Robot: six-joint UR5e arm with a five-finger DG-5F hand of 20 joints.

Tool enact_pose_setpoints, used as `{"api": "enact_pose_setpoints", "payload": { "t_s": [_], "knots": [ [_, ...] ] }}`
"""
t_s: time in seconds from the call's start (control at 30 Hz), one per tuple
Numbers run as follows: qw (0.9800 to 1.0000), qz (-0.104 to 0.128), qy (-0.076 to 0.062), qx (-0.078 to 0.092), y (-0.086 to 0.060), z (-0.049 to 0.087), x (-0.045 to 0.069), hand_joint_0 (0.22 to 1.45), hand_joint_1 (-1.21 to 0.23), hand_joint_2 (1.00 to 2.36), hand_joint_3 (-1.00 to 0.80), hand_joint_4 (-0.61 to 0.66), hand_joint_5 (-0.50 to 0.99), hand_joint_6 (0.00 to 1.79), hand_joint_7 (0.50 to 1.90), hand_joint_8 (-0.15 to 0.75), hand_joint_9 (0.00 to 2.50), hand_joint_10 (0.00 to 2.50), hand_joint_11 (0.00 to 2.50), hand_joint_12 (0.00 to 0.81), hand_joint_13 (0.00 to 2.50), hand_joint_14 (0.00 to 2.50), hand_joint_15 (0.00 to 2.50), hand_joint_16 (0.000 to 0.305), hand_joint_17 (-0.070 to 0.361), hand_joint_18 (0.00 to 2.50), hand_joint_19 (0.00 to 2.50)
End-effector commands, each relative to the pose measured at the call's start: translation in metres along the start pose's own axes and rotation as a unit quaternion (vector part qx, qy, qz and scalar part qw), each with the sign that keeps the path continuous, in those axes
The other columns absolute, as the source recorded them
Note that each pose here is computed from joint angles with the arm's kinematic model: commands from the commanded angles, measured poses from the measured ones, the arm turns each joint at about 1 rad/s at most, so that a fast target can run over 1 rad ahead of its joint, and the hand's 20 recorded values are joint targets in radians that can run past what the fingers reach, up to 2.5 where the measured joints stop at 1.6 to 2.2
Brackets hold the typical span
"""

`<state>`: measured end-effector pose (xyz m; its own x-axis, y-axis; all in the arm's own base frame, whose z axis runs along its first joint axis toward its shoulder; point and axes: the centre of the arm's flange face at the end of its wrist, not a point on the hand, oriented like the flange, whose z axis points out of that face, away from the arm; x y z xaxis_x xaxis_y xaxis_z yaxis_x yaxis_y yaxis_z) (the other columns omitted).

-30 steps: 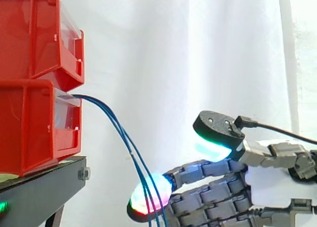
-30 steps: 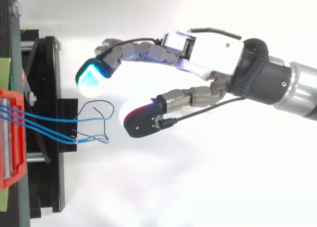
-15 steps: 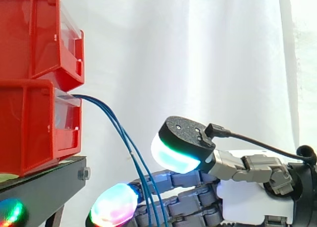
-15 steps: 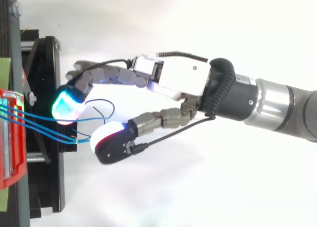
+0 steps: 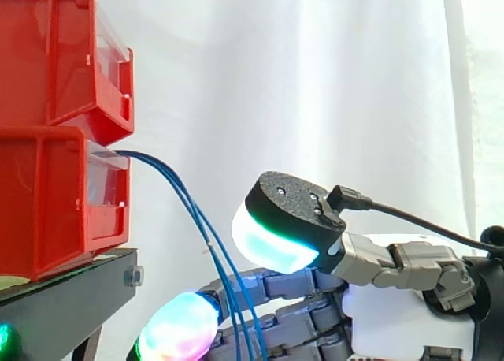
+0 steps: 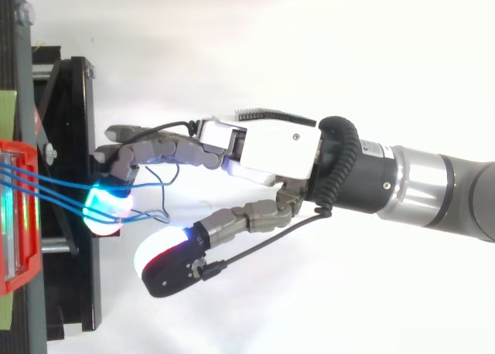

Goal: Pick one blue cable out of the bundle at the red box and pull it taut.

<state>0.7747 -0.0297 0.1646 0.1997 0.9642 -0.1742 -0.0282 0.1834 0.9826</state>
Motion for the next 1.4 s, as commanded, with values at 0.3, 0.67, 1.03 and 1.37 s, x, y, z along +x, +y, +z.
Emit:
{"api": "enact_pose_setpoints", "payload": {
  "t_s": [0.3,0.67,1.03,1.37],
  "knots": [
    [0.9999,0.015,-0.002,-0.003,0.010,0.007,-0.004,0.54,-0.66,1.00,-0.50,0.27,-0.10,0.50,1.21,0.254,0.28,0.00,0.00,0.344,0.08,0.00,0.08,0.061,0.136,0.00,0.01],
    [0.9995,0.022,0.002,0.022,0.020,0.010,-0.007,0.57,-0.68,1.00,-0.42,0.20,-0.13,0.66,1.02,0.255,0.28,0.00,0.02,0.339,0.09,0.00,0.08,0.059,0.133,0.00,0.01],
    [0.9994,0.029,0.000,0.020,0.021,0.012,-0.008,0.59,-0.68,1.01,-0.35,0.19,-0.17,0.81,0.86,0.255,0.28,0.00,0.04,0.337,0.09,0.00,0.08,0.059,0.132,0.00,0.01],
    [0.9991,0.037,0.004,0.021,0.025,0.014,-0.011,0.56,-0.68,1.00,-0.43,0.22,-0.18,0.80,0.81,0.262,0.29,0.00,0.05,0.341,0.09,0.00,0.09,0.060,0.135,0.00,0.02]
  ]
}}
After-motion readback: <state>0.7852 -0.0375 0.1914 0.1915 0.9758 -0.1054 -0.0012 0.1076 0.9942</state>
